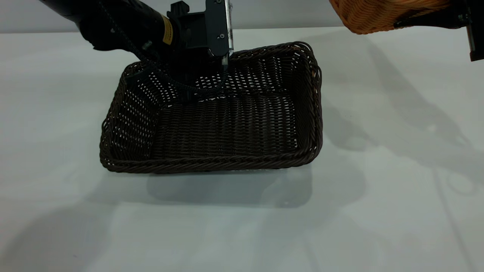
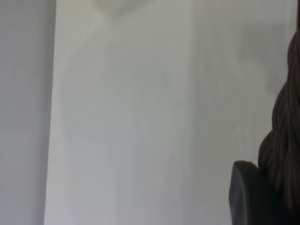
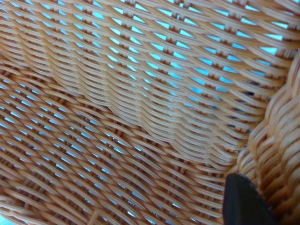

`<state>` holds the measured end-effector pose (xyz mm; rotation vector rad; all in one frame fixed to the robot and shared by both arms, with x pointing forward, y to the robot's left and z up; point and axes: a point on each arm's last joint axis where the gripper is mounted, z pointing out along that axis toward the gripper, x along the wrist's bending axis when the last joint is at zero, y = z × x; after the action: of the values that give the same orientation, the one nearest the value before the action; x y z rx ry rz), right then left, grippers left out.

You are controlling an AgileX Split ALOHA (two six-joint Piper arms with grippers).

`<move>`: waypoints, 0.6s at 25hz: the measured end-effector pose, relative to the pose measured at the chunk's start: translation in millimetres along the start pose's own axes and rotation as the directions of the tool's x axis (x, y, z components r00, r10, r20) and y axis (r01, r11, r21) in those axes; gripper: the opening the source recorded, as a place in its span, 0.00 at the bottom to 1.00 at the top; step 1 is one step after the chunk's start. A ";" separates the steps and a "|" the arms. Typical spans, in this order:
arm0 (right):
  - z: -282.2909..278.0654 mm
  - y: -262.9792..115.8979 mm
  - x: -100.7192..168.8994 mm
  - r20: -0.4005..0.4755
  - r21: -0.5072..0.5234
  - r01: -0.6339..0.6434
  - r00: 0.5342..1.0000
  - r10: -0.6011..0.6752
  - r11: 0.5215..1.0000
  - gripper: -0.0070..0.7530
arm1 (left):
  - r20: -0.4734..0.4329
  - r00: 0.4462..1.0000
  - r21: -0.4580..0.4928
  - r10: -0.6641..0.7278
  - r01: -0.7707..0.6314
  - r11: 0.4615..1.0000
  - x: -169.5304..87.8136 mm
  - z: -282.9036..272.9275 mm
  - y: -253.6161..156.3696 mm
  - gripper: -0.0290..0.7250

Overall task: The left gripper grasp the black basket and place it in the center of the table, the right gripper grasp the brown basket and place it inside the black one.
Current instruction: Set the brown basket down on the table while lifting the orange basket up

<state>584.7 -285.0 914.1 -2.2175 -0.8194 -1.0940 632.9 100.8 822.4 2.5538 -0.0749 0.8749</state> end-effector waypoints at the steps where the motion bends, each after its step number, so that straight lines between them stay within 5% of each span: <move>1: 0.0 0.0 0.0 0.000 0.000 0.000 1.000 0.000 1.000 0.17 | -0.004 1.000 -0.010 -0.007 0.007 1.000 0.0 0.6 0.2 0.23; 10: -0.1 -0.3 0.2 0.000 0.002 0.010 1.000 -0.010 1.000 0.17 | -0.053 0.997 -0.120 -0.059 0.052 0.991 2.3 1.0 8.8 0.62; 15: -0.2 0.0 0.7 -0.005 -0.001 0.008 1.000 -0.008 1.000 0.17 | -0.100 0.993 -0.144 -0.060 0.045 0.988 17.9 -26.3 20.2 0.65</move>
<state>584.9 -284.9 914.8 -2.2131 -0.8259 -1.1036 628.4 95.2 859.4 2.3641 -0.0363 0.9457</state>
